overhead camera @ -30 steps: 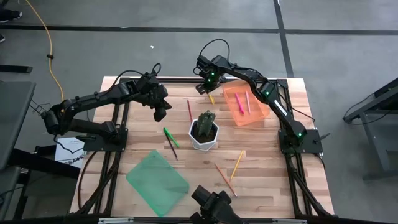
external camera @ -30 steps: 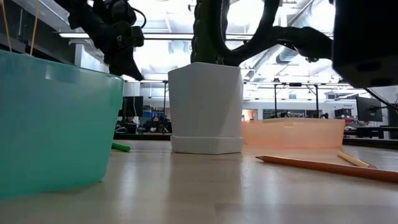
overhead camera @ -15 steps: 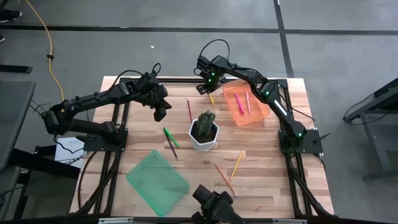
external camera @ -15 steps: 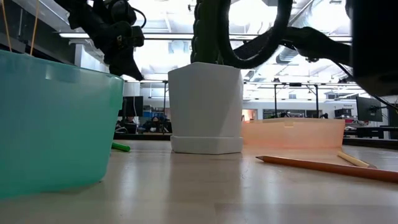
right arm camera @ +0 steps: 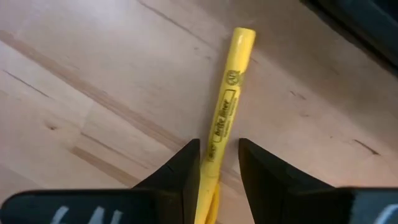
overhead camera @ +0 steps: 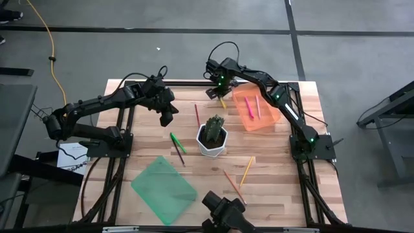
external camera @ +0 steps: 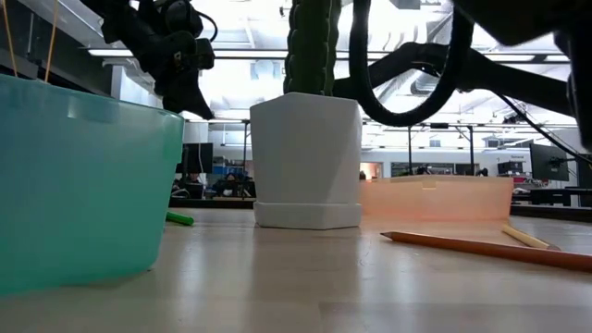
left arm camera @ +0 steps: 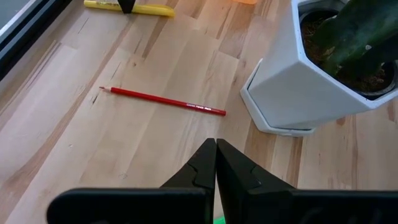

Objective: Sort pens & pencils
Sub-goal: Put the yellow pen into the orange bin

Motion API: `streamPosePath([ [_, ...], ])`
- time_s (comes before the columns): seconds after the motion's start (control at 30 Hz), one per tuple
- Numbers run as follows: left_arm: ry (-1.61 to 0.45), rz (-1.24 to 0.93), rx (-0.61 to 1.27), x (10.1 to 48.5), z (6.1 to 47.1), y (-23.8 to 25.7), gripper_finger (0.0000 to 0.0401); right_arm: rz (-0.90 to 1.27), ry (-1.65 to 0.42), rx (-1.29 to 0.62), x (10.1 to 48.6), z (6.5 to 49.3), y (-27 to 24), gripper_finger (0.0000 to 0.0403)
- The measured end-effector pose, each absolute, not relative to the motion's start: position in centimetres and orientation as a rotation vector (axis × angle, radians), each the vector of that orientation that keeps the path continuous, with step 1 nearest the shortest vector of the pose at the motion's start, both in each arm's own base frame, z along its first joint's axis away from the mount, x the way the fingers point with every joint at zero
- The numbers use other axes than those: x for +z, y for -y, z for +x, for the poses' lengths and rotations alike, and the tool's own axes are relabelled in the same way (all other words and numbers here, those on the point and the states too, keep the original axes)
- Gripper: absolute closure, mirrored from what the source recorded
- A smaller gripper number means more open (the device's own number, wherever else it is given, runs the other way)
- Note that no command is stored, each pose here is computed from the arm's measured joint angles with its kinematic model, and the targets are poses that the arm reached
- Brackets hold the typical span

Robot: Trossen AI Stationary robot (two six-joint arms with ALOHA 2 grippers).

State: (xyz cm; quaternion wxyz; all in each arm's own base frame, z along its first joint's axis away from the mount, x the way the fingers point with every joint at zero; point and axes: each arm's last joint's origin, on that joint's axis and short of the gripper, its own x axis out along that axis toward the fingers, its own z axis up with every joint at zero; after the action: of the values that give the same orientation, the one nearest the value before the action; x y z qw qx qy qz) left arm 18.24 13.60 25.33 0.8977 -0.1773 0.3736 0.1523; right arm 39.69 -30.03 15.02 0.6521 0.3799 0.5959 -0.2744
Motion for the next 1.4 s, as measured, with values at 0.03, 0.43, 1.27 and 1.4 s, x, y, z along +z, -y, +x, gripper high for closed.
streamPosePath([
  [0.03, -0.774, -0.367, 0.316, 25.33, 18.24, -13.6, 0.04, 0.863, -1.353, -0.624, 15.02, 39.66, 30.06, 0.03],
  [0.43, -0.773, -0.368, 0.314, 25.33, 18.24, -13.6, 0.04, 0.845, -1.384, -0.652, 14.97, 39.31, 30.13, 0.03],
  [1.27, -0.773, -0.375, 0.318, 25.33, 18.24, -13.6, 0.04, 0.823, -1.395, -0.636, 14.94, 39.21, 30.2, 0.0385],
  [1.4, -0.773, -0.375, 0.317, 25.33, 18.24, -13.59, 0.04, 0.822, -1.394, -0.635, 14.94, 39.21, 30.21, 0.0384],
])
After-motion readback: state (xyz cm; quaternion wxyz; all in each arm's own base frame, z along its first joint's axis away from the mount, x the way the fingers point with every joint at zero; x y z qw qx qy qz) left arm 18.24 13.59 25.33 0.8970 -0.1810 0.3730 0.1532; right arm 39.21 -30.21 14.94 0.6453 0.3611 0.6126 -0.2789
